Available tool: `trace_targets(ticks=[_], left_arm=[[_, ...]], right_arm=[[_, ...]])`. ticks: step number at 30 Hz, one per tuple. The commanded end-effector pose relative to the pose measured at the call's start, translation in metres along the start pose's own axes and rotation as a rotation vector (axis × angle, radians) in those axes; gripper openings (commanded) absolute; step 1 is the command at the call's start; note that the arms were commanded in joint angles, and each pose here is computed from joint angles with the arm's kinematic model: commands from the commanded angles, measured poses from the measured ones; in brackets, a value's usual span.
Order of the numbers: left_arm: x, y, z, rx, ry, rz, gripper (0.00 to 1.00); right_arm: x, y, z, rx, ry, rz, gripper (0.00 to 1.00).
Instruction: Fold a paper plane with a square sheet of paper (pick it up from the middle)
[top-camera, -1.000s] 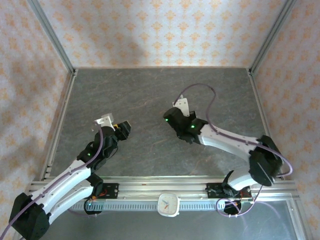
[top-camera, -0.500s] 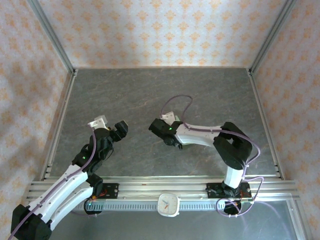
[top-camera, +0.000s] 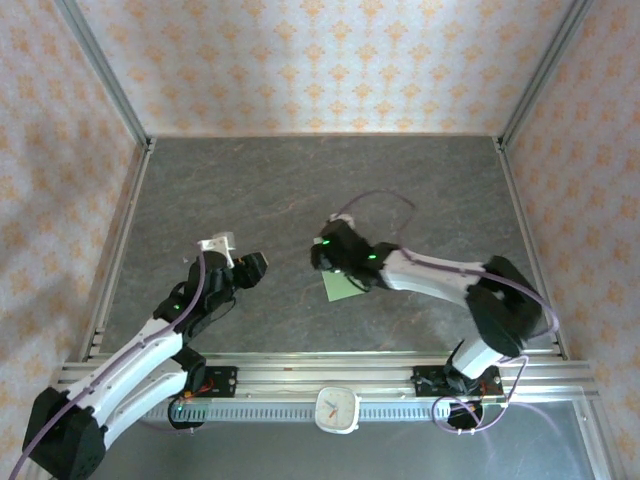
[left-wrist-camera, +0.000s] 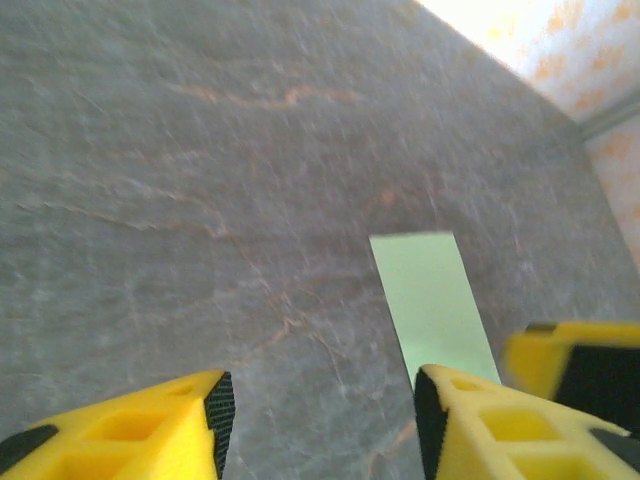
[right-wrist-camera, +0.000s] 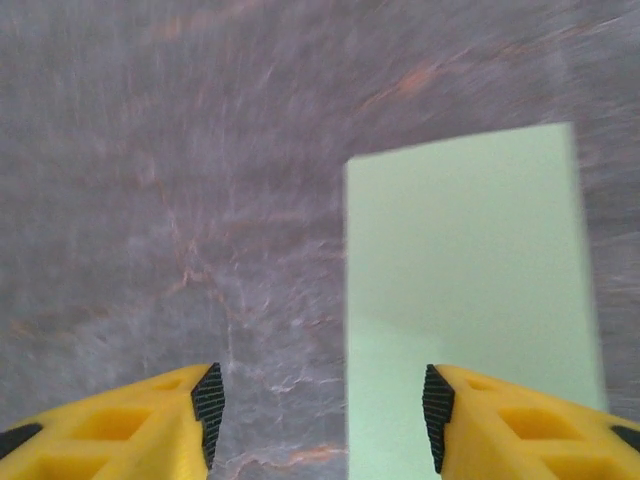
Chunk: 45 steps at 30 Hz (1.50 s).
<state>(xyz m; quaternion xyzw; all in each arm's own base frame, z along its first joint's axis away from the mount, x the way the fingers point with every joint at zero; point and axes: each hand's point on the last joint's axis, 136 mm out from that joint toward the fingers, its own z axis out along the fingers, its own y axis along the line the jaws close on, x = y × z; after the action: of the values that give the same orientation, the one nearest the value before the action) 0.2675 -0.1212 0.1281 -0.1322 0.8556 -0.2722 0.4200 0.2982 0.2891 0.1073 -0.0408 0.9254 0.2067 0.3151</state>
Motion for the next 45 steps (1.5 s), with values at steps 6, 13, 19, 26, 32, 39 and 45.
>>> trace_targets(ticks=[6,13,19,26,32,39,45], left_arm=[[0.007,-0.057,0.029,0.255,0.147,-0.092,0.43],[0.023,-0.072,0.054,0.279,0.248,-0.131,0.40],[0.033,-0.079,0.067,0.272,0.291,-0.139,0.41],[0.046,-0.086,0.082,0.276,0.339,-0.155,0.42],[0.066,-0.095,0.096,0.278,0.405,-0.168,0.40],[0.081,-0.096,0.111,0.271,0.446,-0.202,0.38],[0.094,-0.090,0.118,0.240,0.489,-0.209,0.40]], right_arm=[[-0.019,-0.041,-0.014,-0.339,0.002,0.364,0.33],[0.005,-0.043,0.019,-0.424,0.221,0.422,0.05],[0.019,-0.058,0.033,-0.399,0.277,0.435,0.05],[0.055,-0.090,0.048,-0.319,0.351,0.505,0.05],[0.073,-0.097,0.047,-0.298,0.372,0.551,0.05],[0.077,-0.099,0.047,-0.293,0.366,0.588,0.05],[0.083,-0.106,0.050,-0.258,0.373,0.598,0.05]])
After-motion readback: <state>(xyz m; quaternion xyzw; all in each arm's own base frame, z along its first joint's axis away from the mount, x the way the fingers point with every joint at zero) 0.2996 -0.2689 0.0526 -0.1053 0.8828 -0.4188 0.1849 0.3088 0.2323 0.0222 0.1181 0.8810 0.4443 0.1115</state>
